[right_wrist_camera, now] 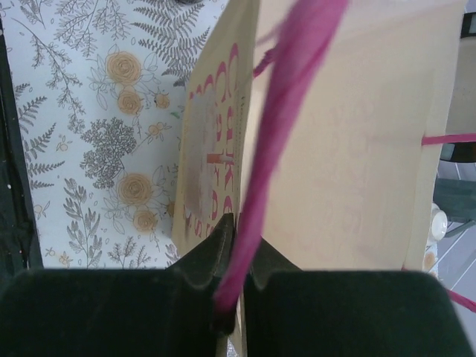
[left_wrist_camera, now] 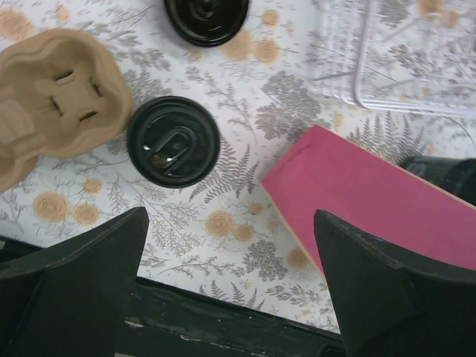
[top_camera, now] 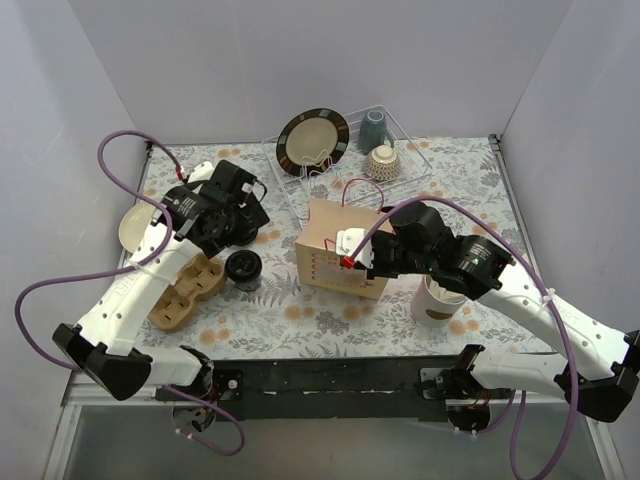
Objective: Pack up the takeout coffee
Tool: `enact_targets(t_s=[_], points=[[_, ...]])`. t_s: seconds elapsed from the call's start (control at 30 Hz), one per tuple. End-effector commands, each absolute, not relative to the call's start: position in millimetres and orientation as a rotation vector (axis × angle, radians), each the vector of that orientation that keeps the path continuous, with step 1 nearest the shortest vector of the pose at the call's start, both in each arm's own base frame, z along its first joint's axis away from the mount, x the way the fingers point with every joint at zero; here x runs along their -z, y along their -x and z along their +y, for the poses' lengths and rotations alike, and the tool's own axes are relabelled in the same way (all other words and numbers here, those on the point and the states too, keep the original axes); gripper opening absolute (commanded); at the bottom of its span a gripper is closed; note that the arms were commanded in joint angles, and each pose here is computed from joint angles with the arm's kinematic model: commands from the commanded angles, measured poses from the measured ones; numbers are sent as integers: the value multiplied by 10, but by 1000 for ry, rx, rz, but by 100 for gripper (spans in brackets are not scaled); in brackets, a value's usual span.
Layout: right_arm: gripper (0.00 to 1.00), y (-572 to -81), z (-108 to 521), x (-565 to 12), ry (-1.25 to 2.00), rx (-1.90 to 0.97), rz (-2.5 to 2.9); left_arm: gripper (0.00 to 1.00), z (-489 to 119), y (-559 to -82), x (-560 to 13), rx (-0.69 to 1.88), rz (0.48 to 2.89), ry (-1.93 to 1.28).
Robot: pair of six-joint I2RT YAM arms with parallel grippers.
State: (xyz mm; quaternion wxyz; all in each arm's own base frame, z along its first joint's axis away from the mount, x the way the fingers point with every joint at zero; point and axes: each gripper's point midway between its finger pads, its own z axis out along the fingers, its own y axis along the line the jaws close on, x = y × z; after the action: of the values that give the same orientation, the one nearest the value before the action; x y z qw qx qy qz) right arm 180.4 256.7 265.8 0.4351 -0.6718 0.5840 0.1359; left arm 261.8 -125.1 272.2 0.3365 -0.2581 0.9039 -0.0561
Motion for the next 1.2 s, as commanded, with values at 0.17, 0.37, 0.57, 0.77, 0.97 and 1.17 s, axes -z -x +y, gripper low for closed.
enact_targets(t_s=[0.17, 0.37, 0.57, 0.77, 0.97, 1.17], points=[[28, -1753, 2550, -2749, 1624, -357, 1408, 91, -646, -2409, -2518, 57, 2259, 1048], [41, -1753, 2576, -2905, 1576, -376, 1383, 90, -340, -2381, -2374, -49, 2209, 1161], [57, -1727, 2559, -3083, 1523, -396, 1363, 90, -45, -2409, -2301, -129, 2144, 1306], [63, -1687, 2491, -3366, 1450, -408, 1329, 88, 226, -2358, -2205, -198, 2087, 1432], [65, -1691, 2370, -3682, 1360, -381, 1297, 80, 324, -2178, -1883, -278, 2112, 1516], [65, -1706, 2221, -4065, 1254, -340, 1238, 78, 278, -1978, -1413, -354, 2261, 1512]])
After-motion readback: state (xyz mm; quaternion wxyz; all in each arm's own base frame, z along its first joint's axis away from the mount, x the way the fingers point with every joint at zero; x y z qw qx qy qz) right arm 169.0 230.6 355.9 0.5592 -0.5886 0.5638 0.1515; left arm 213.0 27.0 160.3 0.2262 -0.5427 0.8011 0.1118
